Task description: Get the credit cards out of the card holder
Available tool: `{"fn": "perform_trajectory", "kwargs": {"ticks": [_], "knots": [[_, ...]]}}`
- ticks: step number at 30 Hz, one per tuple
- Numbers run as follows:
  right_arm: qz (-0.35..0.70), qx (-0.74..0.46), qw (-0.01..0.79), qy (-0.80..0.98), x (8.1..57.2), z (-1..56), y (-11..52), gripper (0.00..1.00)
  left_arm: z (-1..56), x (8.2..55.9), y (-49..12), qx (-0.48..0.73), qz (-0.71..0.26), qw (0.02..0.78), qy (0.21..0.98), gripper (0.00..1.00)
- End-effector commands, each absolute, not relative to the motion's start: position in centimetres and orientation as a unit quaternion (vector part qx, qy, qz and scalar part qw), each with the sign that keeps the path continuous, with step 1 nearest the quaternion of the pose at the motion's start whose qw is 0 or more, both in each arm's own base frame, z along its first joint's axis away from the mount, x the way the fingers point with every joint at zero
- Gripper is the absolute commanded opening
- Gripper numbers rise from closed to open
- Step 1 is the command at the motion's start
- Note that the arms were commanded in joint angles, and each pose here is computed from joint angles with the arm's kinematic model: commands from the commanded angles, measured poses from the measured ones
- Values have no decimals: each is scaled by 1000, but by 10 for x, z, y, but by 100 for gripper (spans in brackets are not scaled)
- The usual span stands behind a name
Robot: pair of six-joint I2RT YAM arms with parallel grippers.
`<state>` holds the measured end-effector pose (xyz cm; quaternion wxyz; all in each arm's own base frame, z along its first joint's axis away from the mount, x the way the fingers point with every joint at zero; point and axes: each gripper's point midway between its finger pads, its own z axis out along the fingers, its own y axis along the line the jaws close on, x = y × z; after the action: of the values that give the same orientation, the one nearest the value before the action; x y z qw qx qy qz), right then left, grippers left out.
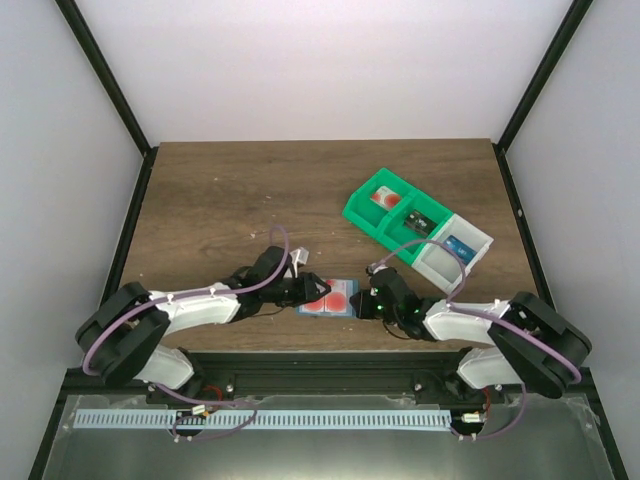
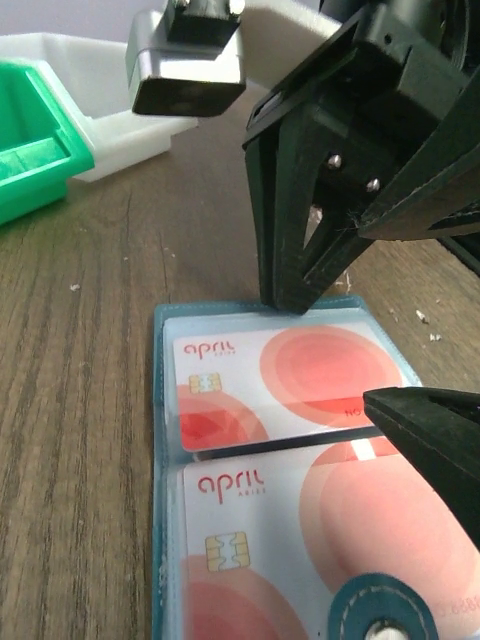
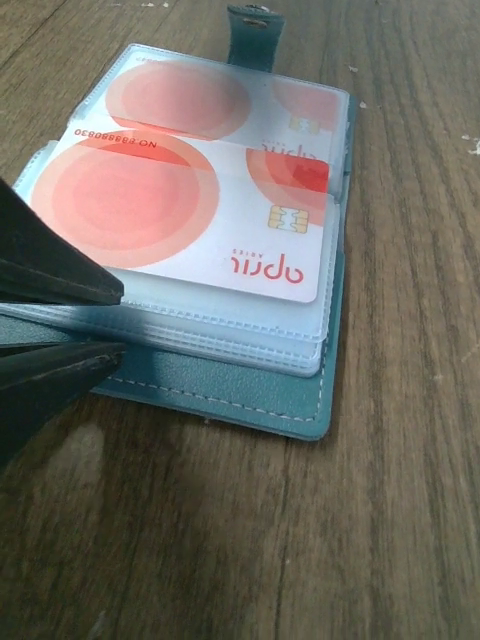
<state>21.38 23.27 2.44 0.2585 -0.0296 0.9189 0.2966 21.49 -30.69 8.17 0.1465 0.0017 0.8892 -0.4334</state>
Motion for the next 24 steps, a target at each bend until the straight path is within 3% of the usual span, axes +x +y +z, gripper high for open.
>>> {"fn": "perform_trajectory", "kwargs": {"ticks": [1, 5, 9, 24], "knots": [[260, -19, 245, 934, 207, 25, 223, 13, 77, 220, -312, 11, -440, 154, 884, 43], [292, -18, 261, 920, 208, 51, 230, 12, 67, 218, -315, 17, -446, 145, 883, 43], [310, -10, 267, 912, 209, 60, 234, 1, 56, 216, -316, 15, -444, 134, 886, 43], [322, -19, 253, 912, 219, 53, 255, 0, 43, 218, -307, 2, -421, 136, 897, 46]]}}
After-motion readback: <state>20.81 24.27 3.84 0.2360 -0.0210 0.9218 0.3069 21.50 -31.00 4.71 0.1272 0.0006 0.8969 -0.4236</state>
